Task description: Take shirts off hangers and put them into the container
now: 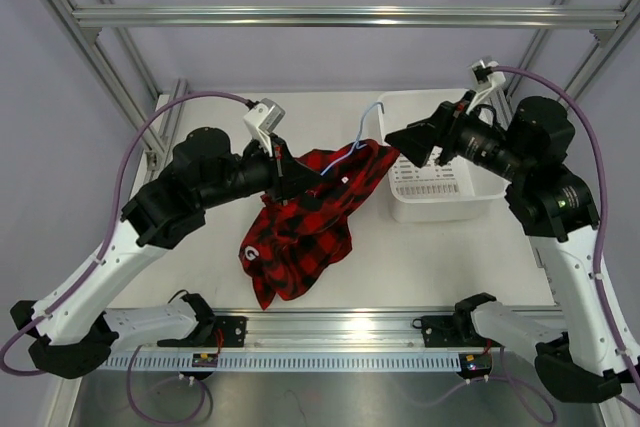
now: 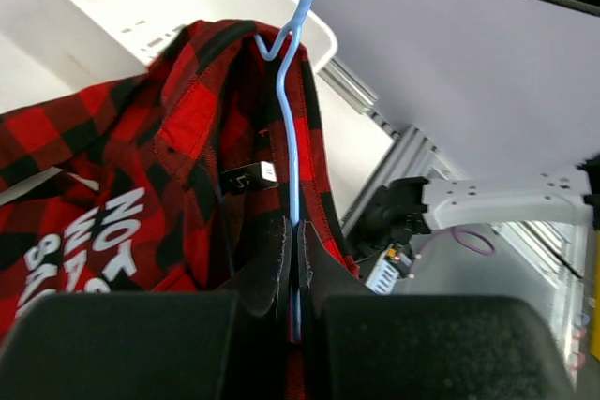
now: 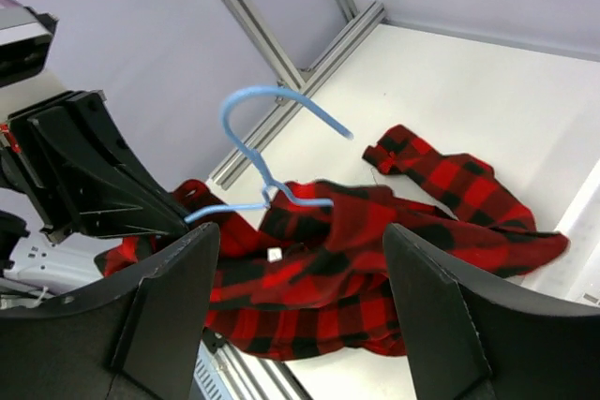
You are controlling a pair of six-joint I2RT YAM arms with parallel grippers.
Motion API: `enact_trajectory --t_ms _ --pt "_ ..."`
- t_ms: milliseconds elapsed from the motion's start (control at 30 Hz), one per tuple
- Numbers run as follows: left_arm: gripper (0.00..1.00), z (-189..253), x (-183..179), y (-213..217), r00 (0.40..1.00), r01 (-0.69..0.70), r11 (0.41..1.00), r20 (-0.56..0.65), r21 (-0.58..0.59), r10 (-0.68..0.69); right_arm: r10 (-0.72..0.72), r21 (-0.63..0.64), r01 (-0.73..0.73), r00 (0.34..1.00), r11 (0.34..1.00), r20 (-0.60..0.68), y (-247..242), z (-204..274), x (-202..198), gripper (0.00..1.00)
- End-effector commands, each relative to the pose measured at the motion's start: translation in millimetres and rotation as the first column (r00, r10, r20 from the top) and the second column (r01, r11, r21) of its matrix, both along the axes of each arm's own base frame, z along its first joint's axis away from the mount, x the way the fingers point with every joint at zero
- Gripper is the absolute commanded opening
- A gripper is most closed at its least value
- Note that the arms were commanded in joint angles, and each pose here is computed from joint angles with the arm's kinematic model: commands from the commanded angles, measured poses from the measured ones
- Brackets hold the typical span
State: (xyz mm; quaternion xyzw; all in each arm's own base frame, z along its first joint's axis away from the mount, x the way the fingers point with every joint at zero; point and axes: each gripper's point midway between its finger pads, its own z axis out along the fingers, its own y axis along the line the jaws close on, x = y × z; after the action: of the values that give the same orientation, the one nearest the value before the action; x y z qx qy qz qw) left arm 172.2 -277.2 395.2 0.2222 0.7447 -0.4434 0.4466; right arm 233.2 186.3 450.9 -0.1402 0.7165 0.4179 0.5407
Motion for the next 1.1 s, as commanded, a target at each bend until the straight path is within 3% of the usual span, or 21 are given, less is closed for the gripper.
enact_trajectory --t_ms 0,300,600,967,1067 --pt "0.0 49 -19 -20 0.99 0.142 0.976 0.046 -0.165 -0.136 -0.055 -0.093 0.054 0.998 0.994 -0.015 3 -7 9 0.77" --pt "0.0 49 -10 -34 0.99 0.136 0.973 -0.003 -0.185 -0.139 -0.052 -0.146 0.055 0.998 0.988 0.025 20 -11 11 0.59" --pt "0.0 58 -9 -37 0.99 0.135 0.971 -0.006 -0.196 -0.139 -0.04 -0.175 0.046 0.999 0.984 0.034 29 -23 14 0.5" --pt "0.0 58 -8 -37 0.99 0.135 0.97 -0.013 -0.203 -0.14 -0.045 -0.175 0.057 0.996 0.983 0.074 35 -20 20 0.49" --pt "0.0 60 -8 -38 0.99 0.135 0.968 -0.011 -0.209 -0.14 -0.046 -0.174 0.059 0.996 0.983 0.077 37 -21 21 0.42"
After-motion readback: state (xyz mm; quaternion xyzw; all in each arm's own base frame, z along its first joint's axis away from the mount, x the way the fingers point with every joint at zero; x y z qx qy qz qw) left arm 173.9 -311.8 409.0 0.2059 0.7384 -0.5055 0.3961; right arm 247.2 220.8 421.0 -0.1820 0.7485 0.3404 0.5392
